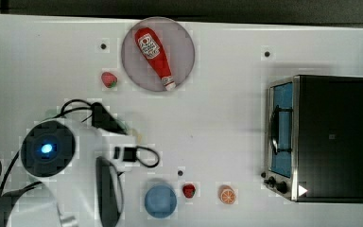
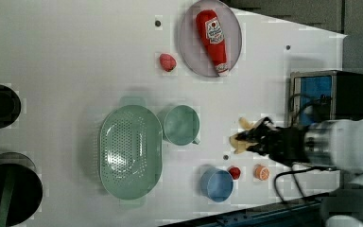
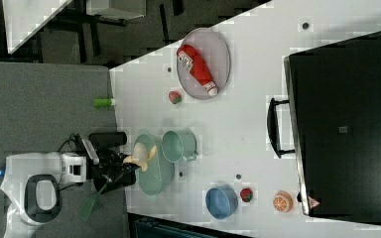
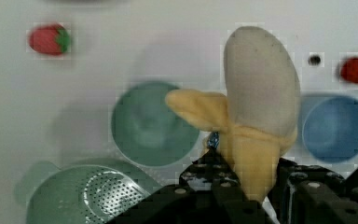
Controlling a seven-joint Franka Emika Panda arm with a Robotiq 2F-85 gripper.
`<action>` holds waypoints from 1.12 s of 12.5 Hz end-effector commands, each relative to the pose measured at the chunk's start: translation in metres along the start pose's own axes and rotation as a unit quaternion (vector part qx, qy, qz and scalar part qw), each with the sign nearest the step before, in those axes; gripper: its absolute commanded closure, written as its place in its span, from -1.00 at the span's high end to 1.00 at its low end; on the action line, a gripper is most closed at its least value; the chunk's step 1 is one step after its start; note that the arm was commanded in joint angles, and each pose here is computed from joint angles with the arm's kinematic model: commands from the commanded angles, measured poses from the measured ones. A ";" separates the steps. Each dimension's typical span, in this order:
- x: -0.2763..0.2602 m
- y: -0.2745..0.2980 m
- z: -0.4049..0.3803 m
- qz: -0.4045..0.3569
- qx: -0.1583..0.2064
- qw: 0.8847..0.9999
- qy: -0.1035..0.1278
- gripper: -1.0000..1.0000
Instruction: Pick Banana and place it in mug.
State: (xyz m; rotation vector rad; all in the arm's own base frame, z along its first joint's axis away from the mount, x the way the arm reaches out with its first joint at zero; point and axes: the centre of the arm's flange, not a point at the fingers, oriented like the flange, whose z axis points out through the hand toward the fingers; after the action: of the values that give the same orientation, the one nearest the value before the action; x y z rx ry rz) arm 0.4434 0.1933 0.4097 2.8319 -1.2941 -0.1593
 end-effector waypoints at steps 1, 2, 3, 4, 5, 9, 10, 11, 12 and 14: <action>-0.030 -0.031 0.014 0.092 0.035 0.995 0.010 -0.46; -0.036 -0.039 0.030 0.110 0.032 0.993 0.003 -0.46; -0.040 -0.046 0.047 0.121 0.028 0.992 -0.004 -0.46; -0.039 -0.051 0.063 0.130 0.023 0.991 -0.007 -0.46; -0.037 -0.054 0.079 0.132 0.013 0.991 -0.002 -0.46; -0.029 -0.065 0.126 0.135 0.023 0.991 -0.001 -0.46; -0.028 -0.064 0.139 0.143 0.021 0.990 -0.004 -0.46; -0.028 -0.065 0.146 0.140 0.027 0.990 -0.003 -0.40; -0.027 -0.065 0.150 0.140 0.033 0.990 -0.002 -0.21; -0.027 -0.064 0.150 0.140 0.038 0.989 -0.001 0.24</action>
State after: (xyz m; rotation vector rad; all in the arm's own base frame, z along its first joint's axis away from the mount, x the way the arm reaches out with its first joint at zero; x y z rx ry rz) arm 0.4470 0.2487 0.2449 2.6758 -1.5893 -0.1757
